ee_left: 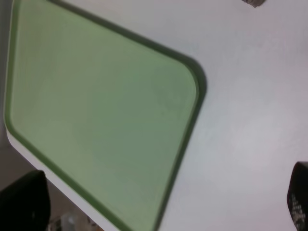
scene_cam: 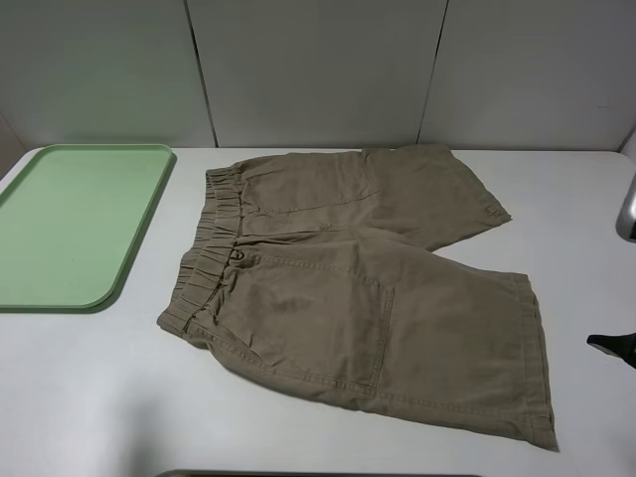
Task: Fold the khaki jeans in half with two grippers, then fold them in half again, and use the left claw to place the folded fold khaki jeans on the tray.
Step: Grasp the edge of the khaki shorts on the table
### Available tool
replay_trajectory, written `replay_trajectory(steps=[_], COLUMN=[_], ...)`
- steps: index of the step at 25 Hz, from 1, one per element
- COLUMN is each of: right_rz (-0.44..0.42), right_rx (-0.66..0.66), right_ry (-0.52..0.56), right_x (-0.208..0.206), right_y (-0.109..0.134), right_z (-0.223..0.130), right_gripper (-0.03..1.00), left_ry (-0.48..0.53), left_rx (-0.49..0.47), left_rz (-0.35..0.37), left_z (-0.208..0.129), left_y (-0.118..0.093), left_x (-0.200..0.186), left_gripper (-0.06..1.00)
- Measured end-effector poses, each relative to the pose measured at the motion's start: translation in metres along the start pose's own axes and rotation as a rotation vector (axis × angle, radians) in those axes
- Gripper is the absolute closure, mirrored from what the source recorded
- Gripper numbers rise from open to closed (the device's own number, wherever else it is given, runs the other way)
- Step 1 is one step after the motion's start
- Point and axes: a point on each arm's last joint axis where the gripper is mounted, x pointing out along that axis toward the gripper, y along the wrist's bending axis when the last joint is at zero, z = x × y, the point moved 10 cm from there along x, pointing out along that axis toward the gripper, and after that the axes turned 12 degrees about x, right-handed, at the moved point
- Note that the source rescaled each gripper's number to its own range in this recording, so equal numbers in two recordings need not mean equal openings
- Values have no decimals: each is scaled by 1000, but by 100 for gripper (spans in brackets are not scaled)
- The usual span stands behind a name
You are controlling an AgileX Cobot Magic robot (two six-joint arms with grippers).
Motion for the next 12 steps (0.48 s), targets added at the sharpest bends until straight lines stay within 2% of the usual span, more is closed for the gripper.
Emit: replay_trajectory(steps=[7,12], right_rz=[22,28], right_rx=[-155,-307], right_ry=[1,24], right_x=[24,45], right_y=[11,28], right_z=[19,4], right_gripper=[-3,-3], left_ry=[15,21], left_rx=[202,265], left_rz=[-43,-78], left_z=[17,29], left_y=[4,4], left_x=[26,46], left_gripper=[-5,-4])
